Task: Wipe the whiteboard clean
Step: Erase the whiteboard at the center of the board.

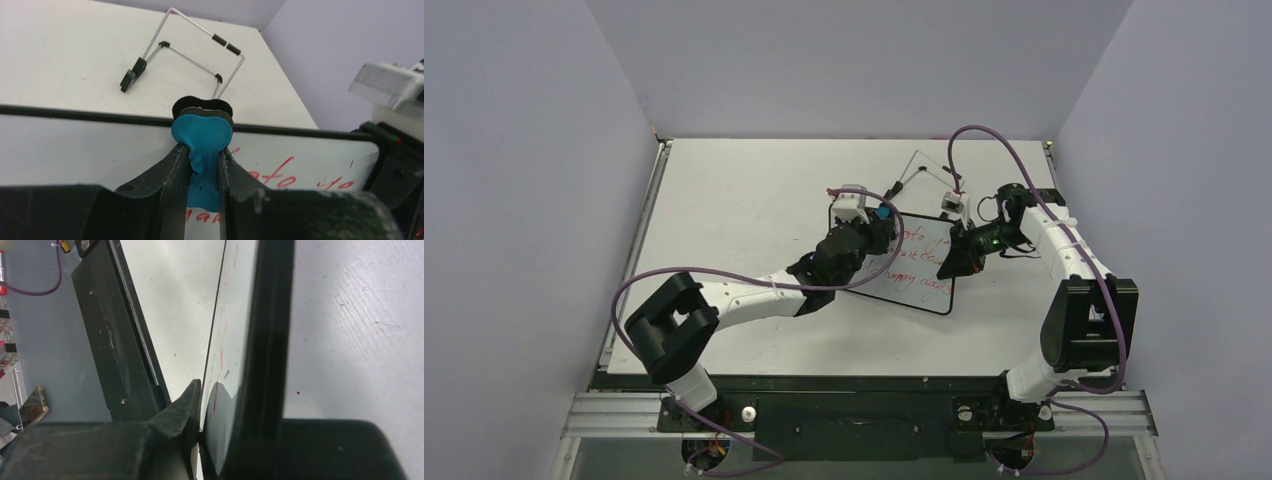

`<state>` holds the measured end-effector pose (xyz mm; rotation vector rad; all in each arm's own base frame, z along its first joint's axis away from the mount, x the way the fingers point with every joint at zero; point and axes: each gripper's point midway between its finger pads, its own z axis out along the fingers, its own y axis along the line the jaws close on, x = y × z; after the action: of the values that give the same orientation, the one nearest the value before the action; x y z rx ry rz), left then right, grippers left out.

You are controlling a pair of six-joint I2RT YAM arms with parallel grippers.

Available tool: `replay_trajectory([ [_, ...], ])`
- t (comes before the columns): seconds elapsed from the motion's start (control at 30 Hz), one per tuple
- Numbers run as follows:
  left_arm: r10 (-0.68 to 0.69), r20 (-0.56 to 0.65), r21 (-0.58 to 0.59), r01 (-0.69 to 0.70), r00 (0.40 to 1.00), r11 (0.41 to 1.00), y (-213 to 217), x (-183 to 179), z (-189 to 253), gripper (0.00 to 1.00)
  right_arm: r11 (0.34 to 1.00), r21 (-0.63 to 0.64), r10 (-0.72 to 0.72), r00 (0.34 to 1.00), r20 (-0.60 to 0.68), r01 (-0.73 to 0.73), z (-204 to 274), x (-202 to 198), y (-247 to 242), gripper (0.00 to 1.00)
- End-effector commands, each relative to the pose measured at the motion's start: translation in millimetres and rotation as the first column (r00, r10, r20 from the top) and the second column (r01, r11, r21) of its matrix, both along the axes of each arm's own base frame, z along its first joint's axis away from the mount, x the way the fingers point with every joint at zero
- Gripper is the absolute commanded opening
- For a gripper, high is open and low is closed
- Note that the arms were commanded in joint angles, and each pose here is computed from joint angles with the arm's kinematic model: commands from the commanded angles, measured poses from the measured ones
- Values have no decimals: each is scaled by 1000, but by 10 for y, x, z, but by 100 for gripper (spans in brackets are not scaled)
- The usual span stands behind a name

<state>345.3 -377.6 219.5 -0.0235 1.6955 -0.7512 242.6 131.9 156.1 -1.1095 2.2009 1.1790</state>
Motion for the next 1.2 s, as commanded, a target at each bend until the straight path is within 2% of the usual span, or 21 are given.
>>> replay_trajectory([
  [0.0, -78, -96, 101, 87, 992, 991, -90, -279, -537, 0, 996, -14, 85, 995, 57, -84, 48, -75, 35, 0],
  [0.13, -102, -90, 103, 111, 991, 988, -244, -430, -526, 0, 996, -14, 84, 995, 55, -83, 46, -75, 36, 0],
  [0.27, -66, -80, 115, 75, 995, 991, -280, -388, -447, 0, 996, -13, 86, 995, 53, -85, 44, -81, 40, 0],
  [0.43, 50, -46, 133, -43, 998, 990, -130, -88, -187, 0, 996, -12, 86, 995, 56, -86, 52, -83, 42, 0],
  [0.63, 122, -68, 131, -112, 990, 985, 201, 184, -241, 0, 996, -11, 87, 994, 60, -86, 67, -89, 39, 0],
  [0.8, 89, -113, 142, -73, 990, 987, 230, 62, -503, 0, 996, -11, 88, 994, 60, -87, 63, -85, 39, 0],
  [0.97, 20, -141, 134, -1, 990, 991, -39, -213, -659, 0, 996, -10, 88, 994, 57, -87, 57, -86, 39, 0],
  [1.17, -11, -110, 117, 24, 994, 993, -341, -274, -399, 0, 996, -10, 88, 994, 57, -87, 58, -88, 39, 0],
])
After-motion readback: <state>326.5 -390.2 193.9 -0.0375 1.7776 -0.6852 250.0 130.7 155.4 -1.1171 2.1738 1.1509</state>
